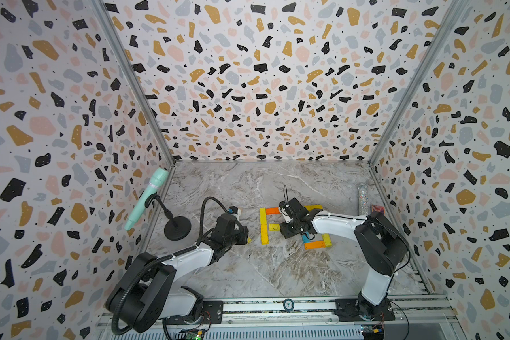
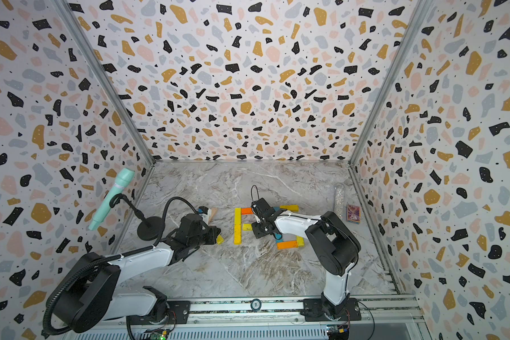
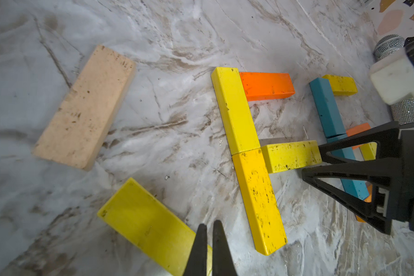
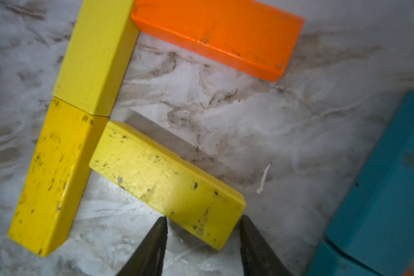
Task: Assemble the number 6 with building blocks
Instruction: Assemble the building block at the center of the board.
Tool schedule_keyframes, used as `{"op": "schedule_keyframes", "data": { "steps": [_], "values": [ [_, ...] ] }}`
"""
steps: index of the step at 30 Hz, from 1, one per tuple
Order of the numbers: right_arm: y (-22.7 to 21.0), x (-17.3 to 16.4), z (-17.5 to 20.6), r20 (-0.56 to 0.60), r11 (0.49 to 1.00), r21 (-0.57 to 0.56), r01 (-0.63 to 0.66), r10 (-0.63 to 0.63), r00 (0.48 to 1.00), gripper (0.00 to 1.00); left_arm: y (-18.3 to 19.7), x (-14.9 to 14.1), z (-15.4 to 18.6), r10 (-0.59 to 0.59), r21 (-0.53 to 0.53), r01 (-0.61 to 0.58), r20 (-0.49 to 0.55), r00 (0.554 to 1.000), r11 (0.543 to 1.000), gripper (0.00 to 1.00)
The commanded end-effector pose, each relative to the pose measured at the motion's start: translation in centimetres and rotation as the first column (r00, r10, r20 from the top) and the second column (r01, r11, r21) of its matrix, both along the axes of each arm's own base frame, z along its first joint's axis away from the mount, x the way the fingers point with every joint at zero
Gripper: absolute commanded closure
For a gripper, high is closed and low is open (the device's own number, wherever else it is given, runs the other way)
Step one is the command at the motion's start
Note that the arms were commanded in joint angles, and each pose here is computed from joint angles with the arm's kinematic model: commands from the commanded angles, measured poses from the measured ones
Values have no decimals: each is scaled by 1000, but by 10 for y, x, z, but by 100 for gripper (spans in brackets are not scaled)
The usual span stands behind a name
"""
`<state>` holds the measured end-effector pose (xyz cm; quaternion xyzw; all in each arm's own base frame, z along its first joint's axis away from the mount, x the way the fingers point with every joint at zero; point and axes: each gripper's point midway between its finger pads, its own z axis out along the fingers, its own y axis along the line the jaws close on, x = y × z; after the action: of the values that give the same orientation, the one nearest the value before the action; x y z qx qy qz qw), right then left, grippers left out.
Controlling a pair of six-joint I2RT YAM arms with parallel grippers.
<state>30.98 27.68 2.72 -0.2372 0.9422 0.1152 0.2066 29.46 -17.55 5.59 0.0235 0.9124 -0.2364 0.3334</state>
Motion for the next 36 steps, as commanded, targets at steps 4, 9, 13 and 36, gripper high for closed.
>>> {"op": "schedule_keyframes", "data": {
  "steps": [4, 9, 13, 36],
  "values": [
    [7, 10, 4, 14, 999, -1, -33, 33, 999, 49, -11, 20, 15, -7, -2, 7, 68, 998, 1000, 100],
    [9, 11, 2, 10, 999, -7, -49, 49, 999, 49, -16, 25, 11, -14, 14, 14, 61, 998, 1000, 100],
    [9, 12, 2, 15, 999, -8, -52, 52, 999, 49, -18, 28, 9, -15, 36, 13, 57, 998, 999, 100],
    [15, 1, 4, -1, 999, 20, -42, 42, 999, 40, -27, 28, -5, -31, 49, 29, 30, 999, 998, 100]
  ]
}}
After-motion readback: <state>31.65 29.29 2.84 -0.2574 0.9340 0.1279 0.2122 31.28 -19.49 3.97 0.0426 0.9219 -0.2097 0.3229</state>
